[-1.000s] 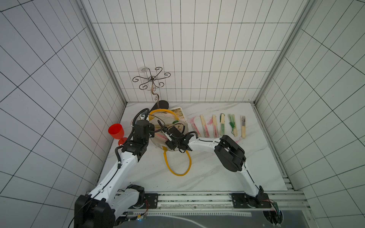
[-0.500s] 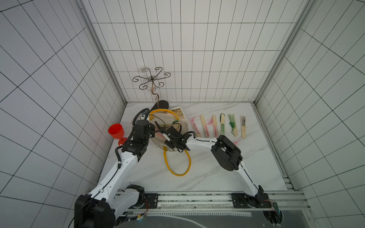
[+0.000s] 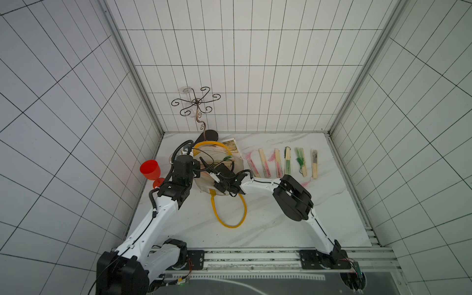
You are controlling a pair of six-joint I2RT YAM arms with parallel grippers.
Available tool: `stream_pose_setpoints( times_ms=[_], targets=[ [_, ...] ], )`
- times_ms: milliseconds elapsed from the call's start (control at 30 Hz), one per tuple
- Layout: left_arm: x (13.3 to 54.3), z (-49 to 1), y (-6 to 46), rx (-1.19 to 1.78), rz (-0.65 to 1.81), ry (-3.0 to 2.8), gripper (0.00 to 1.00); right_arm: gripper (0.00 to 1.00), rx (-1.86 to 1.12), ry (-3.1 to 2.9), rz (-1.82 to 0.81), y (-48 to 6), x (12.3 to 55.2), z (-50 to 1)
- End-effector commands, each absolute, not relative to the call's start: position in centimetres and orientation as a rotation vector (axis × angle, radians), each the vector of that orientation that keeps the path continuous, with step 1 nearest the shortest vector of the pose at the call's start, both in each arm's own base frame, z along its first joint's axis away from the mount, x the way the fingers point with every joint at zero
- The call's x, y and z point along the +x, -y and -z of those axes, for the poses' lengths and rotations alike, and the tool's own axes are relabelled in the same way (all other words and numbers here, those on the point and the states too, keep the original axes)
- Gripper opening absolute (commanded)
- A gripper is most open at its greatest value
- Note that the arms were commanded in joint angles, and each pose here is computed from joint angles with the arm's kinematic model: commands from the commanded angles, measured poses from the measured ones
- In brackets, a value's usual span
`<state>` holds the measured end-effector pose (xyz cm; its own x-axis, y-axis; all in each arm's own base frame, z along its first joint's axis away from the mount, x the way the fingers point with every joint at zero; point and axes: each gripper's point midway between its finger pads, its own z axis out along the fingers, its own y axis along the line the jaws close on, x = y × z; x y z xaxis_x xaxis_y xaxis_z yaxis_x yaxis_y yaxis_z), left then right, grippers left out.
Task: Take out the folding fans from the tote bags
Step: Pick up the folding fan from the canvas bag.
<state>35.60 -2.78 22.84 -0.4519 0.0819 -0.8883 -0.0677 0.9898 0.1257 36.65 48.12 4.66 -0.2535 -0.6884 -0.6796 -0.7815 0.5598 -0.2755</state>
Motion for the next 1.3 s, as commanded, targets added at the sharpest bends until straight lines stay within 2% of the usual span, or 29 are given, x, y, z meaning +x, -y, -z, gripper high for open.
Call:
stream_pose_setpoints(
  times_ms=[0, 200, 567, 767, 967, 1200, 1267],
  targets=[
    [36.3, -25.3, 2.9, -0.006, -0.154, -1.961, 0.00, 0.28, -1.128, -1.960, -0.192, -48.2, 36.3, -8.6],
    [36.3, -25.3, 2.7, -0.014, -0.164, -1.962, 0.00, 0.20, -1.088, -1.972, -0.248, -47.6, 35.5, -10.1],
    [36.1, -25.6, 2.2, -0.032, -0.179, -1.951, 0.00, 0.11, -1.023, -2.057, -0.335, -45.2, 33.0, -10.4],
    [36.1, -25.7, 2.0, -0.039, -0.182, -1.949, 0.00, 0.12, -0.988, -2.136, -0.444, -43.3, 30.3, -10.4],
    [36.1, -25.7, 1.9, -0.045, -0.180, -1.948, 0.00, 0.19, -0.950, -2.236, -0.422, -40.2, 28.3, -8.5],
    [36.1, -25.7, 1.8, -0.048, -0.173, -1.948, 0.00, 0.20, -0.947, -2.301, -0.318, -38.7, 28.5, -5.7],
    [36.1, -25.8, 1.8, -0.050, -0.170, -1.947, 0.00, 0.23, -0.948, -2.307, -0.302, -38.9, 28.8, -5.3]
  ],
)
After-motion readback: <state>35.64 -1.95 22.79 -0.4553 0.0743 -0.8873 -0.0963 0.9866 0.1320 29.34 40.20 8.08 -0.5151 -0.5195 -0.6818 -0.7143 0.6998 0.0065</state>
